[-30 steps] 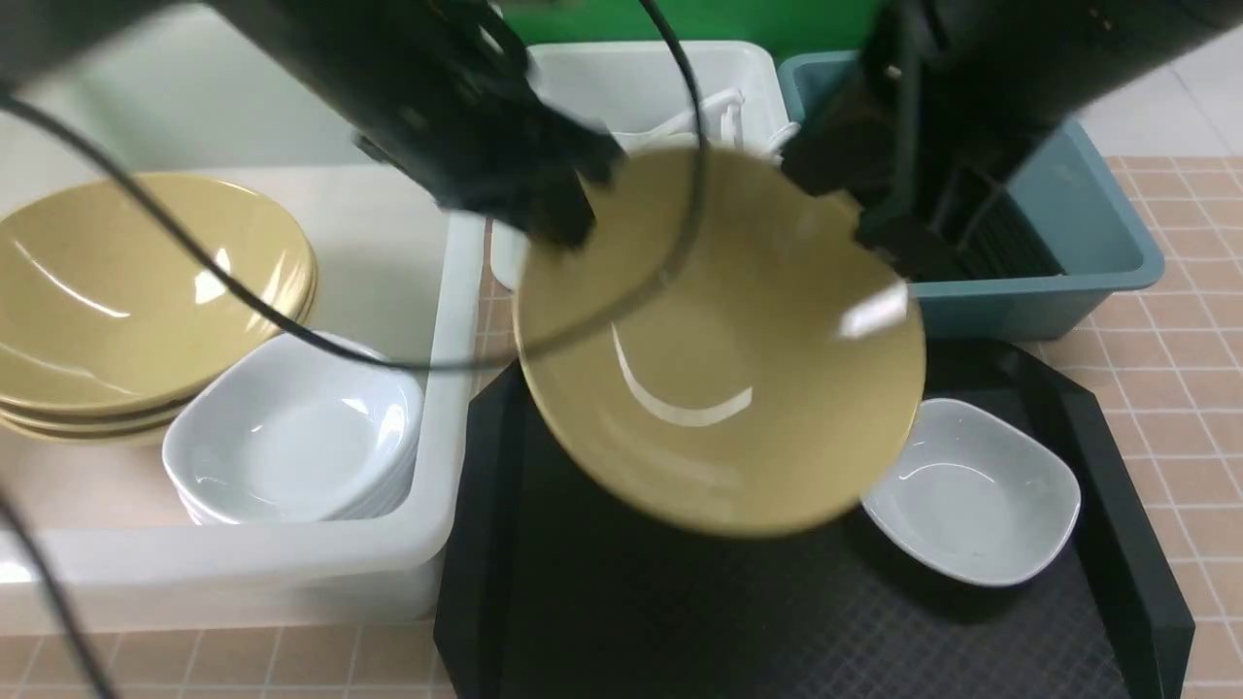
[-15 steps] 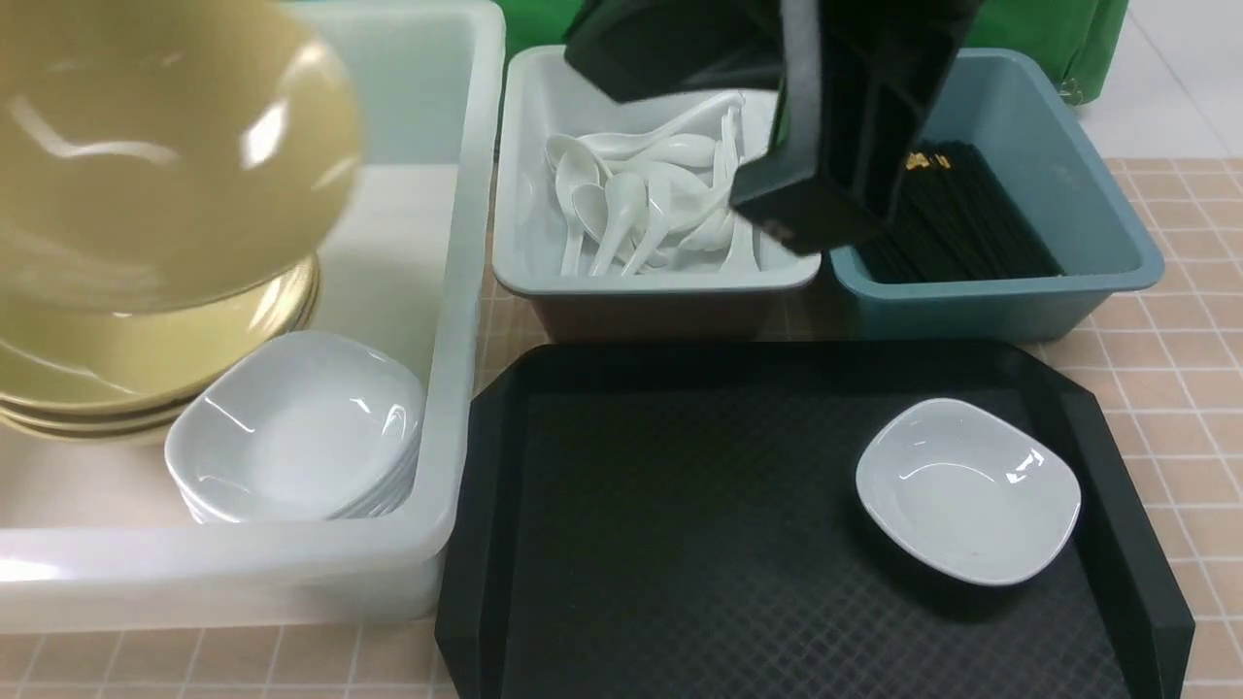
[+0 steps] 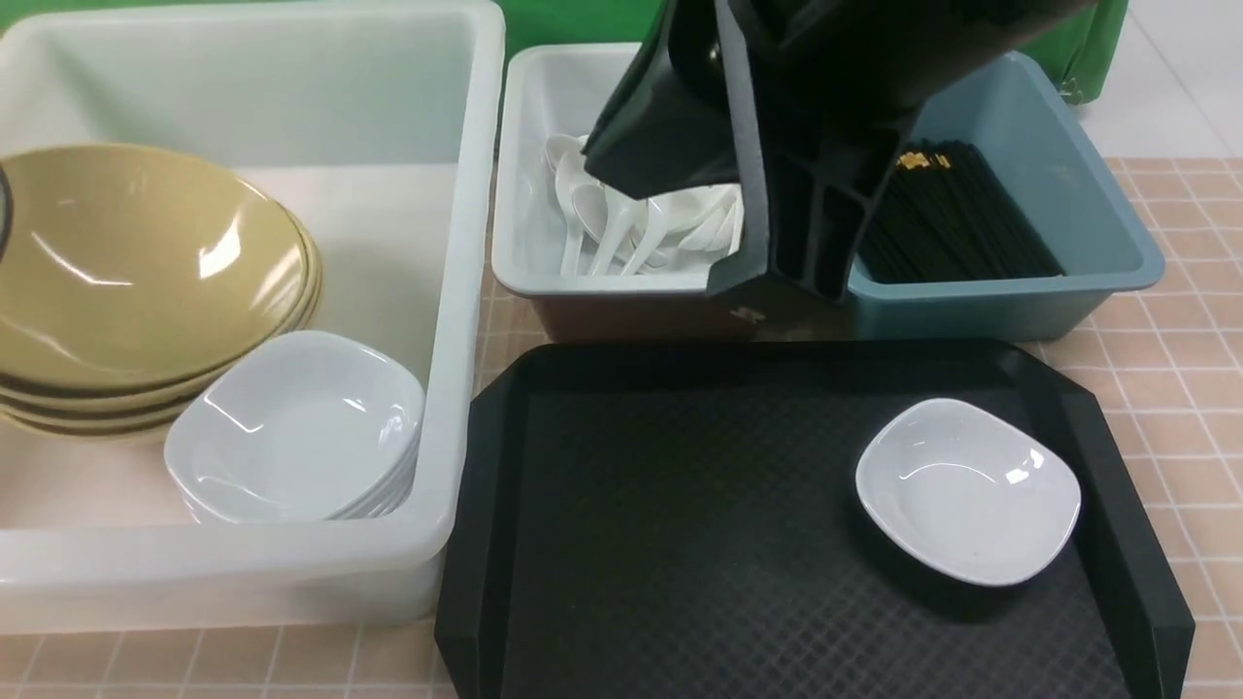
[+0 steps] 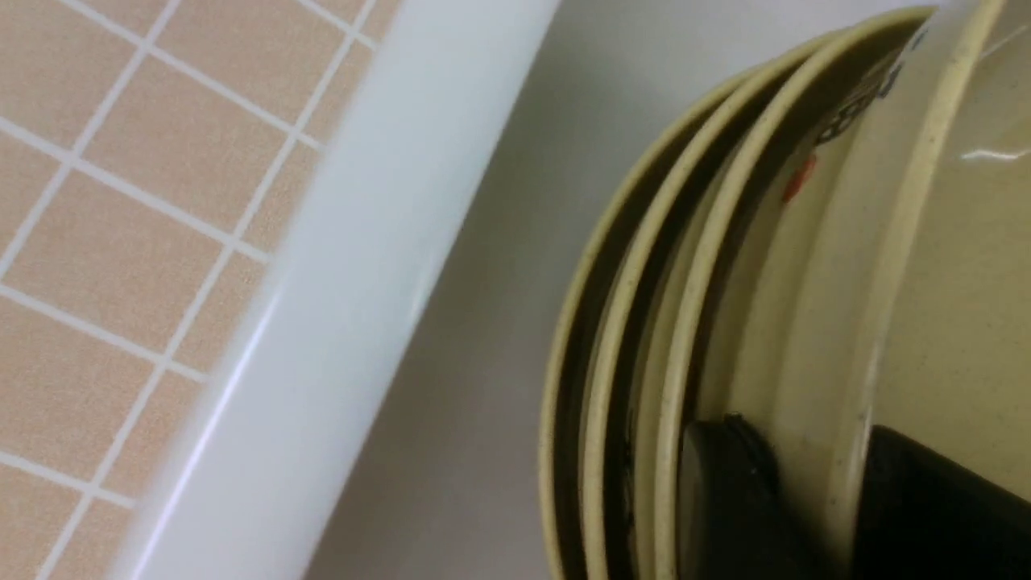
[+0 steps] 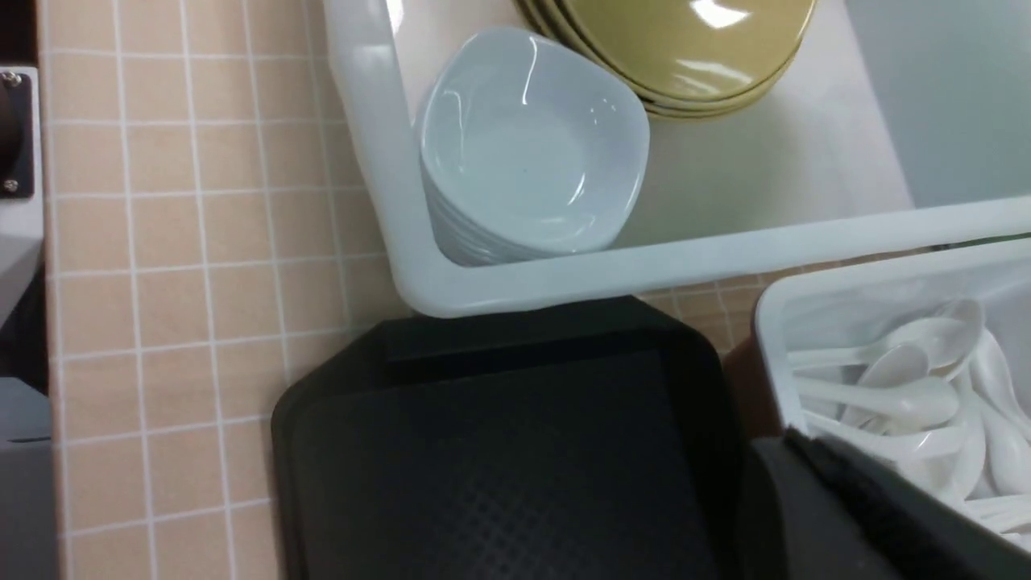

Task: On brown table put chopsticks spoon bowls plates into blue grey white boxes.
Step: 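Place the tan bowl onto the bowl stack in the left bin with the left gripper, then grasp the small white bowl on the black tray by its rim with the left gripper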

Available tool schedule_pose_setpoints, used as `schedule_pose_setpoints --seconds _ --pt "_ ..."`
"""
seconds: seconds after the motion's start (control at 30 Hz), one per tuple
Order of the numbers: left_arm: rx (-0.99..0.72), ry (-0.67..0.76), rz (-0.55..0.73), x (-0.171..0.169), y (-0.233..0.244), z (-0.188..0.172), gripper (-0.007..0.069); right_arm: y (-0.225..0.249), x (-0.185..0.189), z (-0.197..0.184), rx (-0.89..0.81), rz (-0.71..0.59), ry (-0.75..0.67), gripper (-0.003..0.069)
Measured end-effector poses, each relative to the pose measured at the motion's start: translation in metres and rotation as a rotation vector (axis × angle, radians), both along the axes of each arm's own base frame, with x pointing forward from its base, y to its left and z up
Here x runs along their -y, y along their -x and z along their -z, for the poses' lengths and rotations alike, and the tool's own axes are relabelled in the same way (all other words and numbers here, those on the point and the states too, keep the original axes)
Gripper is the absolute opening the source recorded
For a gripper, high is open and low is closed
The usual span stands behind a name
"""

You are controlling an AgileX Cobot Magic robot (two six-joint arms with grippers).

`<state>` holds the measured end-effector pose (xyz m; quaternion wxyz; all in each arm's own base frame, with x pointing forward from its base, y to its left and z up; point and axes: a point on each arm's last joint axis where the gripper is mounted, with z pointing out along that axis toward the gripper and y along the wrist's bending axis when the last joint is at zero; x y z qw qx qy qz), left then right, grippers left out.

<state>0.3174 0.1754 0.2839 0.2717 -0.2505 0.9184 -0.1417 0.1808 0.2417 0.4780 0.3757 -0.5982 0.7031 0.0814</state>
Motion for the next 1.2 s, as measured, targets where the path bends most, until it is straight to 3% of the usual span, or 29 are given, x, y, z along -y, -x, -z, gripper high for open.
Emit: schedule_pose_setpoints --seconds 0.1,0.17,0.2,0.27,0.37,0.43,0.53,0.57,0.6,0.63,0.7,0.8,0.83,0.9,1.0,1.2 --pt "-0.014 -0.009 0.010 0.000 0.001 -0.001 0.0337 0.000 0.000 0.000 0.001 0.007 0.002 0.0038" --pt "-0.025 -0.022 0.015 0.000 0.003 -0.005 0.0386 -0.001 0.001 0.000 0.002 0.012 0.005 0.0038" --pt "-0.023 -0.040 0.016 0.000 0.005 -0.016 0.0452 -0.002 0.002 0.001 0.003 0.020 0.011 0.0038" --pt "0.022 -0.060 0.020 0.007 0.009 -0.048 0.0507 -0.010 0.006 0.009 -0.021 0.063 0.026 0.0038" --pt "0.088 -0.095 0.070 0.028 0.013 -0.086 0.0521 -0.023 0.013 0.023 -0.067 0.138 0.051 0.0038" --pt "0.158 -0.130 0.189 0.069 0.013 -0.116 0.0522 -0.040 0.025 0.046 -0.139 0.245 0.094 0.0038" --pt "0.189 -0.129 0.384 0.130 0.009 -0.128 0.0509 -0.055 0.041 0.072 -0.221 0.363 0.131 0.0038" --pt "0.176 -0.126 0.552 0.179 0.006 -0.126 0.0507 -0.059 0.056 0.083 -0.259 0.438 0.138 0.0038" --pt "0.156 -0.134 0.644 0.205 0.006 -0.122 0.0505 -0.057 0.065 0.088 -0.274 0.476 0.131 0.0038" --pt "0.152 -0.132 0.645 0.205 0.005 -0.121 0.0505 -0.056 0.066 0.088 -0.277 0.479 0.131 0.0038" --pt "0.095 -0.179 0.865 0.272 0.008 -0.104 0.0492 -0.039 0.092 0.093 -0.278 0.548 0.087 0.0038" --pt "0.046 -0.211 1.031 0.338 0.012 -0.078 0.0491 -0.008 0.119 0.089 -0.248 0.586 0.012 0.0038" --pt "0.038 -0.211 1.040 0.343 0.011 -0.074 0.0491 -0.004 0.122 0.087 -0.241 0.589 -0.001 0.0038" --pt "0.028 -0.231 1.148 0.390 0.016 -0.049 0.0491 0.017 0.137 0.090 -0.232 0.599 -0.022 0.0038" --pt "0.024 -0.229 1.220 0.434 0.021 -0.020 0.0491 0.037 0.151 0.094 -0.231 0.620 -0.055 0.0038" --pt "0.045 -0.189 1.235 0.498 0.022 0.045 0.0491 0.064 0.169 0.096 -0.239 0.639 -0.071 0.0038"
